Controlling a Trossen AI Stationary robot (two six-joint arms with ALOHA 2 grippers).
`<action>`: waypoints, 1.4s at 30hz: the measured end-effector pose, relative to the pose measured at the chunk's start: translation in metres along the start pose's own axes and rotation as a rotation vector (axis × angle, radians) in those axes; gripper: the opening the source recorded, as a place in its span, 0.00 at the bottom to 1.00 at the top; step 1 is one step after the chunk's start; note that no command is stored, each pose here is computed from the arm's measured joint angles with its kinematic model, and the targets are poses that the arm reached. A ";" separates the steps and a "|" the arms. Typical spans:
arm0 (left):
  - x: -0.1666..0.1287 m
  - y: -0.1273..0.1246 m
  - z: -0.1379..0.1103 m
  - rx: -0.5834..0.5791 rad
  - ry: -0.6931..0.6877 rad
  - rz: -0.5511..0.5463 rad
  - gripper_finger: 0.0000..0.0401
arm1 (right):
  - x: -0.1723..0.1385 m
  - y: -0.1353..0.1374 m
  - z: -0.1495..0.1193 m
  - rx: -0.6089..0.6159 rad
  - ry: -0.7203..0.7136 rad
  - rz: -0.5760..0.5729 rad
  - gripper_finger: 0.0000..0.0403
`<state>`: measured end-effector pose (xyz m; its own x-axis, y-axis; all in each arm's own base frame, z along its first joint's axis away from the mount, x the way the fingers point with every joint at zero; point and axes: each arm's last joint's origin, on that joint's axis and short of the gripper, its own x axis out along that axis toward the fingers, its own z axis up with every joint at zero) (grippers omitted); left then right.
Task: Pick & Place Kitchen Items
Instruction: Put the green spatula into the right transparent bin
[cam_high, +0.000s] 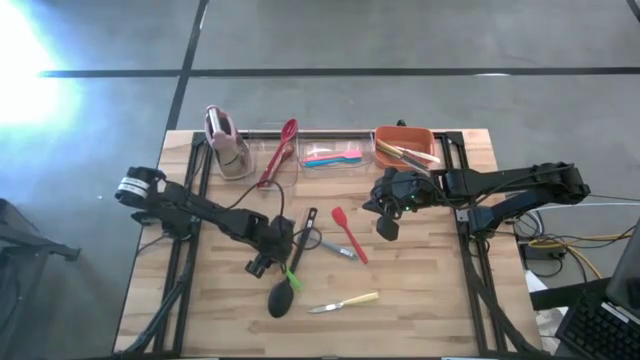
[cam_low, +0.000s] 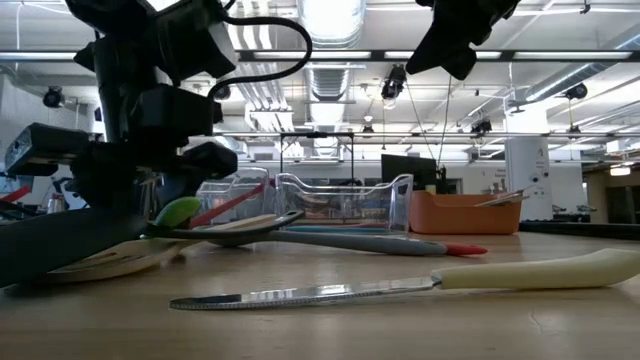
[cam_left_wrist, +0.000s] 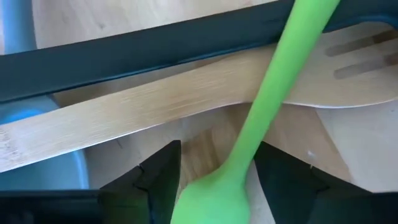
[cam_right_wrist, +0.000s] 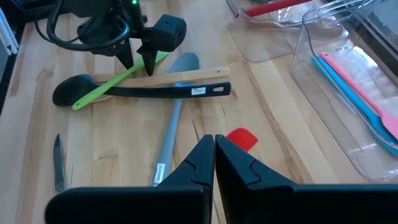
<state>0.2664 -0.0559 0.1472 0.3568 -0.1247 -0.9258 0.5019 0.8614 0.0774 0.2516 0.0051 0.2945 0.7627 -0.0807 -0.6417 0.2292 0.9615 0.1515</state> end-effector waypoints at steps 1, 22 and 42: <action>0.001 0.000 0.000 0.001 0.002 0.000 0.49 | 0.000 0.000 0.000 0.000 0.000 0.000 0.02; -0.017 -0.002 -0.003 -0.049 0.053 -0.014 0.09 | 0.000 0.000 0.000 -0.003 0.001 -0.001 0.02; -0.136 0.003 0.004 -0.171 -0.613 0.392 0.06 | 0.000 0.001 0.004 -0.044 -0.044 0.004 0.02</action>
<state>0.2225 -0.0377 0.2750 0.8846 -0.0015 -0.4664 0.1358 0.9575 0.2545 0.2543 0.0049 0.2977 0.7894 -0.0875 -0.6076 0.2002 0.9724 0.1201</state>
